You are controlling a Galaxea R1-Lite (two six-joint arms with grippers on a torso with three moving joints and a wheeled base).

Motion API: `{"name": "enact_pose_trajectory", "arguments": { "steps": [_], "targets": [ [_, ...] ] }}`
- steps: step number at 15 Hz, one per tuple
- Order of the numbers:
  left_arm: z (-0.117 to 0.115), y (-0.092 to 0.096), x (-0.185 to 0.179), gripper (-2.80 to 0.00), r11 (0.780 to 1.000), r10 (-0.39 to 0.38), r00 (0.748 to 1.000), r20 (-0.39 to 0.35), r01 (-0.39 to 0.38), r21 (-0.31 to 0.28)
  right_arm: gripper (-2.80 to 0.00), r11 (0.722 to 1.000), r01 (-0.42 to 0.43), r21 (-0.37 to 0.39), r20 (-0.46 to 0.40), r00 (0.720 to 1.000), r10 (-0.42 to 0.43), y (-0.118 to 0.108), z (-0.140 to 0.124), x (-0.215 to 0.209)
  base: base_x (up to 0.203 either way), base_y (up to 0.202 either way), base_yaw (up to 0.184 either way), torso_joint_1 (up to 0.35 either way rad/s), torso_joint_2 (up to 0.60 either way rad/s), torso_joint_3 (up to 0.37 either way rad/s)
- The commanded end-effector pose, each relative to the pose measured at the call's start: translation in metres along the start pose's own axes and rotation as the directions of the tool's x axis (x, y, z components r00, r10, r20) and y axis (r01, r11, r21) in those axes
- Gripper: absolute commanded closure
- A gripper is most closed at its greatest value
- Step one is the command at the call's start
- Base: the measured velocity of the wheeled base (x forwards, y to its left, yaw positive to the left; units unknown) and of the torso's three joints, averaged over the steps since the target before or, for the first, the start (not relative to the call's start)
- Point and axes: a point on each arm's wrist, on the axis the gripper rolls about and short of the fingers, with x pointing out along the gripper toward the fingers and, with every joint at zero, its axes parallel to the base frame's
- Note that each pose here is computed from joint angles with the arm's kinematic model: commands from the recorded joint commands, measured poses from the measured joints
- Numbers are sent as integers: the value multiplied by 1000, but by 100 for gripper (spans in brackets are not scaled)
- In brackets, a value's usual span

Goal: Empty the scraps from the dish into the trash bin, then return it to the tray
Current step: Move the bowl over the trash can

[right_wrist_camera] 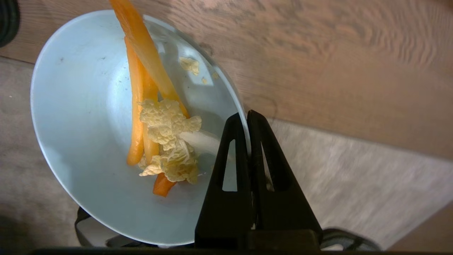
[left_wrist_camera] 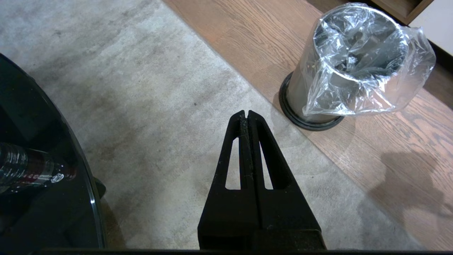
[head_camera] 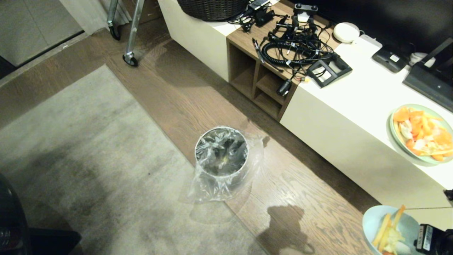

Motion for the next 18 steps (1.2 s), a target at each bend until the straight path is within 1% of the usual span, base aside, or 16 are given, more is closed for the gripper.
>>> {"name": "enact_pose_trajectory", "arguments": {
  "steps": [1, 3, 5, 8, 10, 12, 15, 18],
  "targets": [
    [0, 0, 0, 0, 1000, 0, 1000, 1, 0, 0, 0, 999, -24, -48, 44, 999, 26, 7, 14, -4, 0, 0, 0, 0, 0, 0],
    [0, 0, 0, 0, 1000, 0, 1000, 1, 0, 1, 0, 993, -44, -110, 56, 997, 50, 18, 27, -2, 0, 0, 0, 0, 0, 0],
    [0, 0, 0, 0, 1000, 0, 1000, 1, 0, 1, 0, 985, -84, -152, 71, 993, 95, 32, 36, -4, 0, 0, 0, 0, 0, 0],
    [0, 0, 0, 0, 1000, 0, 1000, 1, 0, -1, 0, 961, -158, -225, 84, 980, 181, 59, 44, -10, 0, 0, 0, 0, 0, 0],
    [0, 0, 0, 0, 1000, 0, 1000, 1, 0, 1, 0, 949, -172, -265, 88, 976, 201, 76, 46, -10, 0, 0, 0, 0, 0, 0],
    [0, 0, 0, 0, 1000, 0, 1000, 1, 0, 1, 0, 939, -203, -278, 100, 966, 239, 93, 51, -12, 0, 0, 0, 0, 0, 0],
    [0, 0, 0, 0, 1000, 0, 1000, 1, 0, 1, 0, 933, -201, -298, 122, 962, 246, 117, 57, -5, 0, 0, 0, 0, 0, 0],
    [0, 0, 0, 0, 1000, 0, 1000, 1, 0, 1, 0, 921, -213, -326, 169, 945, 279, 146, 58, 4, 0, 0, 0, 0, 0, 0]
  ]
}}
